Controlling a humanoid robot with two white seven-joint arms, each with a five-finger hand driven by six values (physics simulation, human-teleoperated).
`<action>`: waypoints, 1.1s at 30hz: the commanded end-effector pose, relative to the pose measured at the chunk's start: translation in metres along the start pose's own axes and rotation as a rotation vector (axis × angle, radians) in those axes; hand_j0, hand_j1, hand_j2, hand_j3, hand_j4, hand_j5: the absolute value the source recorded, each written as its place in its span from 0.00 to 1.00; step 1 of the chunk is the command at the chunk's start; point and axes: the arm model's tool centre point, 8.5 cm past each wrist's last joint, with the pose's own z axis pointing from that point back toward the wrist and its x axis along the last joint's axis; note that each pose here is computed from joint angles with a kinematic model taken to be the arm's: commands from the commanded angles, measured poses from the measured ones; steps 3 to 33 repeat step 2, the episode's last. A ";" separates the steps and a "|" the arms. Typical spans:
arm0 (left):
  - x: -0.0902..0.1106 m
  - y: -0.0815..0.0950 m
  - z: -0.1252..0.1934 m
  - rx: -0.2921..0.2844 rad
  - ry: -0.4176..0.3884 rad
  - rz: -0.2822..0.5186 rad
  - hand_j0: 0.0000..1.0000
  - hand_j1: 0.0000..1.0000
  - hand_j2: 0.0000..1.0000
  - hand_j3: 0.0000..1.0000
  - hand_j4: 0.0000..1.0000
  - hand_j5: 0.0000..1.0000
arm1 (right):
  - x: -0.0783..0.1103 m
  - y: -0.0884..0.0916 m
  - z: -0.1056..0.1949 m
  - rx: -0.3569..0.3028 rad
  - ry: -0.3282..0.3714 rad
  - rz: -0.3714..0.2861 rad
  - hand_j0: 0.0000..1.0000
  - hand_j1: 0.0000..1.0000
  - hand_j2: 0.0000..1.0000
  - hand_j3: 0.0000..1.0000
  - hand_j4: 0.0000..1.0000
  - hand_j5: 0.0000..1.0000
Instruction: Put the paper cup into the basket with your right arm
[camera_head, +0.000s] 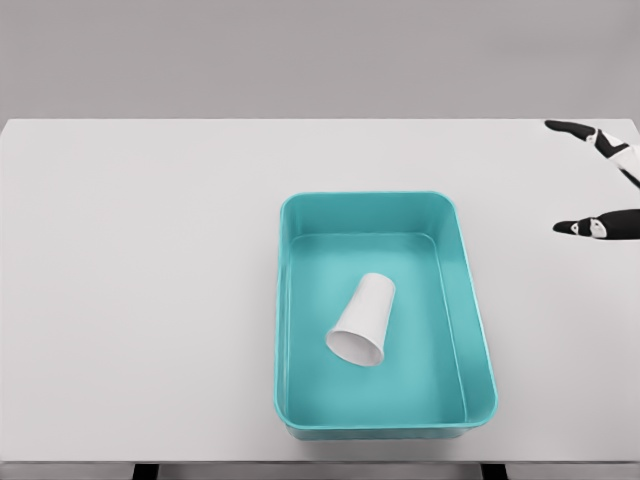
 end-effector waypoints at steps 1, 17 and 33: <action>0.000 0.000 0.000 0.000 0.000 0.000 1.00 1.00 1.00 1.00 1.00 1.00 | 0.002 -0.004 0.001 -0.014 -0.003 -0.002 1.00 1.00 1.00 1.00 1.00 1.00; 0.000 0.000 0.000 0.000 0.000 0.000 1.00 1.00 1.00 1.00 1.00 1.00 | 0.002 -0.004 0.001 -0.014 -0.003 -0.003 1.00 1.00 1.00 1.00 1.00 1.00; 0.000 0.000 0.000 0.000 0.000 0.000 1.00 1.00 1.00 1.00 1.00 1.00 | 0.002 -0.004 0.001 -0.014 -0.003 -0.003 1.00 1.00 1.00 1.00 1.00 1.00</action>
